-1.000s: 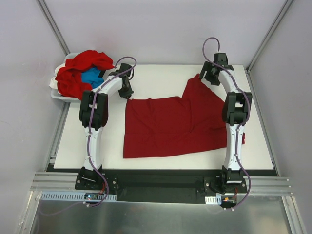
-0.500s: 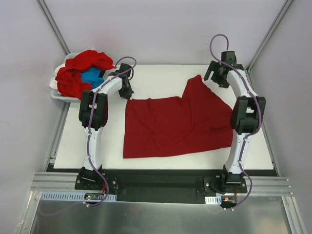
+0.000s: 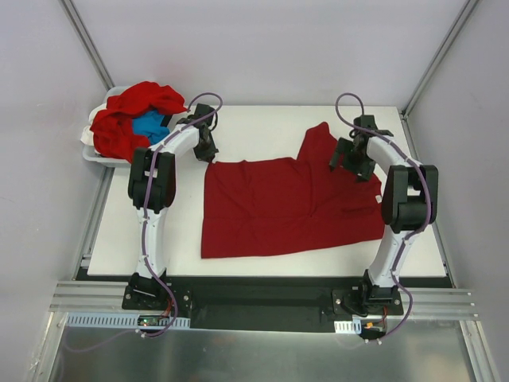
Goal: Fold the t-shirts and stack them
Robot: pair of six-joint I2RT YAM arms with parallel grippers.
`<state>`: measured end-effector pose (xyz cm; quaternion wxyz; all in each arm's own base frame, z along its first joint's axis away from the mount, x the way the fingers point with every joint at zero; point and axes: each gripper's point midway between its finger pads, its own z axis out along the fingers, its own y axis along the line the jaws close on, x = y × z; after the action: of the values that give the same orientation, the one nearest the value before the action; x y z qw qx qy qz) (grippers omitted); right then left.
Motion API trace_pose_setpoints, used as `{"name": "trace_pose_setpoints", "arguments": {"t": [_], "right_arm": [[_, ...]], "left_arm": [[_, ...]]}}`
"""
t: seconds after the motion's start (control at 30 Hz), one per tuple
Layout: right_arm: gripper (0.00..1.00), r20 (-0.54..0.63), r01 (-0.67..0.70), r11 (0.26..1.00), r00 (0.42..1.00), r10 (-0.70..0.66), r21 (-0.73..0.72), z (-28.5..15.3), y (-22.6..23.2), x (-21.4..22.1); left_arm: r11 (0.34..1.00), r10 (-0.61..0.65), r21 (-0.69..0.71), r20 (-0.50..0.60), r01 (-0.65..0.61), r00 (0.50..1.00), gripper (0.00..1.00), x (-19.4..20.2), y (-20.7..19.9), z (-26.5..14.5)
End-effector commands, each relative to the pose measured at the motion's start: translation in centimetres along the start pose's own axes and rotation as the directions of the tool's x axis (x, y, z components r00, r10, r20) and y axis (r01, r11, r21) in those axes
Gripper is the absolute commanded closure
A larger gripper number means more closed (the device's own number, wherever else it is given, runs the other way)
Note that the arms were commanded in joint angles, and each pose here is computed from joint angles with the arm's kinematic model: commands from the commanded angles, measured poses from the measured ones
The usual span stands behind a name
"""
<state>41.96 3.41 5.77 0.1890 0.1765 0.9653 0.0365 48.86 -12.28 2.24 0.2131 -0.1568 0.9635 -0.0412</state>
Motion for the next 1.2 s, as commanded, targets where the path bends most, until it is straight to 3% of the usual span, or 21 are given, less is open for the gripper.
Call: {"name": "trace_pose_setpoints", "arguments": {"t": [0.0, 0.17, 0.43, 0.6, 0.73, 0.9, 1.0, 1.17], "right_arm": [[0.02, -0.012, 0.005, 1.000, 1.000, -0.005, 0.007, 0.7, 0.2, 0.0], [0.02, -0.047, -0.002, 0.999, 0.999, 0.004, 0.039, 0.3, -1.1, 2.6], [0.02, -0.174, -0.024, 0.987, 0.983, 0.052, 0.161, -0.1, -5.5, 11.1], [0.03, -0.159, -0.003, 0.988, 0.987, 0.028, 0.157, -1.1, -5.6, 11.0], [0.03, -0.063, 0.045, 0.994, 0.997, -0.039, 0.103, -3.4, -3.4, 5.1], [0.03, 0.176, 0.113, 0.992, 0.979, -0.102, -0.053, -8.0, 2.3, -6.9], [0.05, 0.251, 0.145, 0.988, 0.960, -0.127, -0.053, -7.1, 3.8, -11.8], [0.09, 0.267, 0.153, 0.988, 0.954, -0.139, -0.033, -3.2, 3.7, -14.9]], "left_arm": [[1.000, 0.005, 0.015, -0.019, -0.005, 1.000, 1.00, 0.5, 0.1, -1.7], [1.000, -0.003, 0.015, -0.018, 0.003, 1.000, 1.00, 0.6, 0.2, -1.9], [1.000, 0.004, 0.009, -0.023, -0.003, 1.000, 1.00, 1.0, 0.4, -1.8], [1.000, 0.010, 0.004, -0.030, -0.010, 1.000, 1.00, 1.4, 0.7, -1.8], [1.000, 0.024, 0.007, -0.035, -0.024, 0.999, 1.00, 1.6, 0.8, -1.8], [0.999, 0.039, 0.010, -0.039, -0.038, 0.998, 1.00, 1.7, 0.8, -1.6], [0.999, 0.043, 0.006, -0.039, -0.043, 0.998, 1.00, 1.7, 0.9, -1.5], [0.998, 0.054, 0.019, -0.026, -0.054, 0.998, 1.00, 1.1, 0.5, -1.8]]}}
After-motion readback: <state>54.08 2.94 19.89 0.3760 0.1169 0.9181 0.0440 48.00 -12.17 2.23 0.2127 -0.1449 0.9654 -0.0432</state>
